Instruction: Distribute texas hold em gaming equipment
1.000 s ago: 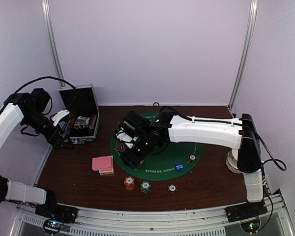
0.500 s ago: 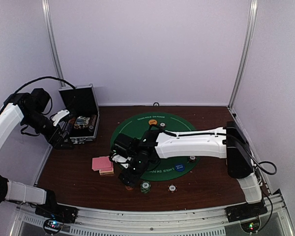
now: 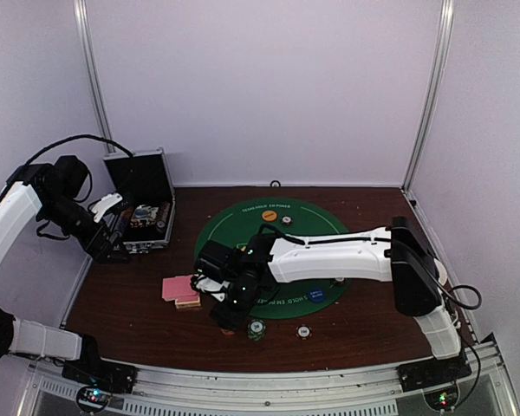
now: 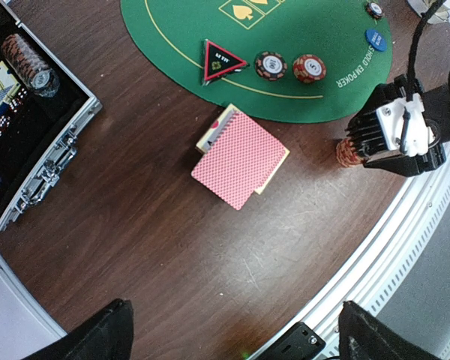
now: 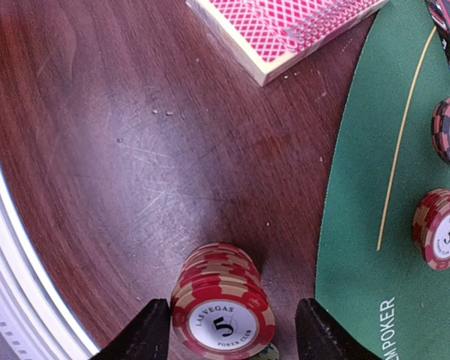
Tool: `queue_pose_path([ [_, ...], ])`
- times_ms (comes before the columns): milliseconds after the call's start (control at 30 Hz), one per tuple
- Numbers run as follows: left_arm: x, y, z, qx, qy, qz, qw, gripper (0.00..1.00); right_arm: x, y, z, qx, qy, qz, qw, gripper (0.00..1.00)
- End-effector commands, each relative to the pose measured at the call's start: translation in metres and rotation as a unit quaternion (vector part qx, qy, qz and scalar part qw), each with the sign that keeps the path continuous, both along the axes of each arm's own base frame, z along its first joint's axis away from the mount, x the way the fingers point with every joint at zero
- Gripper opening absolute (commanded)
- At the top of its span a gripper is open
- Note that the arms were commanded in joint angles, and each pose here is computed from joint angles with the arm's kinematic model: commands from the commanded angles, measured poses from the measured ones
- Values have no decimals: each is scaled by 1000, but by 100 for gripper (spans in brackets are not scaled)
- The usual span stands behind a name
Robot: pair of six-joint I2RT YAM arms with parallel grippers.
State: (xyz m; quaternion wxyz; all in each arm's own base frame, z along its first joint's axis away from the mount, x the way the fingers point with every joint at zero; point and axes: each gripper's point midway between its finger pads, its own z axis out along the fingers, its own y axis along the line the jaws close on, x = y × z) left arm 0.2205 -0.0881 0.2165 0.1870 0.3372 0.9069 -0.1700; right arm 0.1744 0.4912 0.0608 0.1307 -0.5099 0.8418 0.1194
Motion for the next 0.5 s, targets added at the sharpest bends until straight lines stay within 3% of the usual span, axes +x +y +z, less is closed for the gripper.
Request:
queue_pose_path([
  [0, 2, -2, 8, -3, -15, -9, 1000, 98, -3, 9, 2, 9, 0, 6, 1000, 60],
  [467, 1, -2, 8, -2, -16, -8, 1000, 98, -7, 10, -3, 4, -4, 10, 1000, 55],
])
